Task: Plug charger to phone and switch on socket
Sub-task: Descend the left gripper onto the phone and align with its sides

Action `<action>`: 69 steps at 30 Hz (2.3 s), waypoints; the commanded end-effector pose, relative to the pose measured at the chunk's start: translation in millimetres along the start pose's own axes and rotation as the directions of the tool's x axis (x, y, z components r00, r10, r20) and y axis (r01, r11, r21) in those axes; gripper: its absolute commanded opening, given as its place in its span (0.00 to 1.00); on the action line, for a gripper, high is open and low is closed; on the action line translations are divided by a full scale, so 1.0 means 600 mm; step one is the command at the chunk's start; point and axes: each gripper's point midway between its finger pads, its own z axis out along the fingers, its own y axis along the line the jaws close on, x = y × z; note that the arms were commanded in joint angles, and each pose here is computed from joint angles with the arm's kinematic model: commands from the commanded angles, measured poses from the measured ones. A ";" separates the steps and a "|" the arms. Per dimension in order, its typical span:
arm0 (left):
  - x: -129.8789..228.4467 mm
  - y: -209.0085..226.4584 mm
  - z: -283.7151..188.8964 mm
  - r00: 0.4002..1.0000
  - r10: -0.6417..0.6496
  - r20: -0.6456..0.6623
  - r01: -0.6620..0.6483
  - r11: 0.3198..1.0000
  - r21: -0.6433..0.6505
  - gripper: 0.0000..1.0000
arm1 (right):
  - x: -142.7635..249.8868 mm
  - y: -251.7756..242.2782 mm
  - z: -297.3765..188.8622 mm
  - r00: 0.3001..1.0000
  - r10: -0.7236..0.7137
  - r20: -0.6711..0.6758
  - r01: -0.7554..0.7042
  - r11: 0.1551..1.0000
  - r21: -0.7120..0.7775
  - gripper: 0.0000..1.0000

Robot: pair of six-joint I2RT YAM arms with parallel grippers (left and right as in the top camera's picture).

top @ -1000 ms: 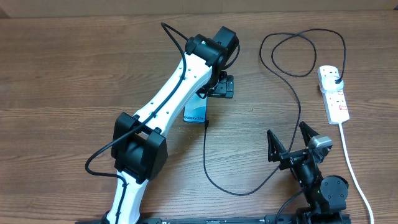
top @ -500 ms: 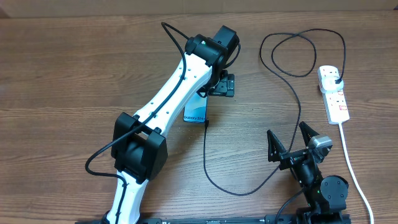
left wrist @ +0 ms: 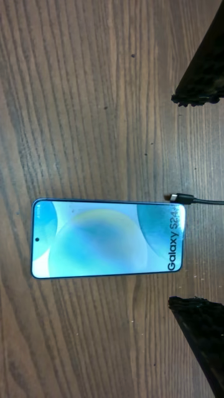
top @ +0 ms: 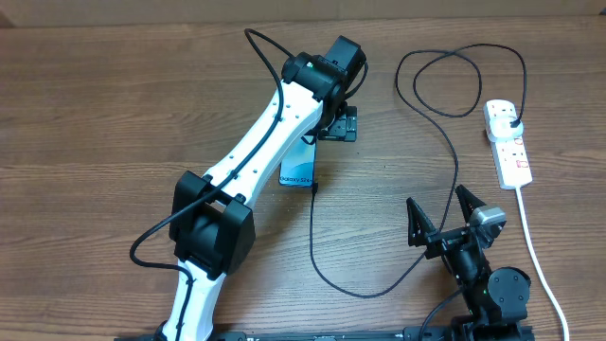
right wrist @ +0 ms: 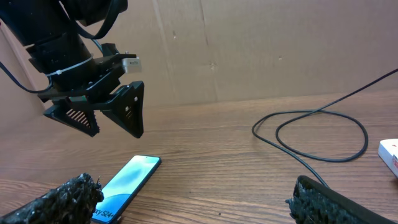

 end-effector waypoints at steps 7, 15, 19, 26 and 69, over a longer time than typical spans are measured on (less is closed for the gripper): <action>0.004 0.009 0.008 1.000 0.022 -0.017 -0.022 0.999 -0.024 1.00 | 0.004 -0.001 0.000 1.000 0.002 0.001 -0.002 1.000 0.003 1.00; 0.030 -0.032 0.005 0.991 0.090 -0.097 -0.077 0.988 0.134 1.00 | 0.004 -0.001 0.000 1.000 0.002 0.001 -0.002 1.000 0.003 1.00; 0.027 -0.027 0.006 0.992 0.088 -0.088 -0.078 0.990 0.116 1.00 | 0.004 -0.001 0.000 1.000 0.002 0.001 -0.002 1.000 0.003 1.00; 0.021 -0.004 0.019 0.998 0.016 -0.067 -0.014 0.999 0.030 1.00 | 0.004 -0.001 0.000 1.000 0.002 0.001 -0.002 1.000 0.003 1.00; -0.011 0.039 0.070 0.999 0.002 -0.034 0.000 0.999 0.041 1.00 | 0.004 -0.001 0.000 1.000 0.002 0.001 -0.002 1.000 0.003 1.00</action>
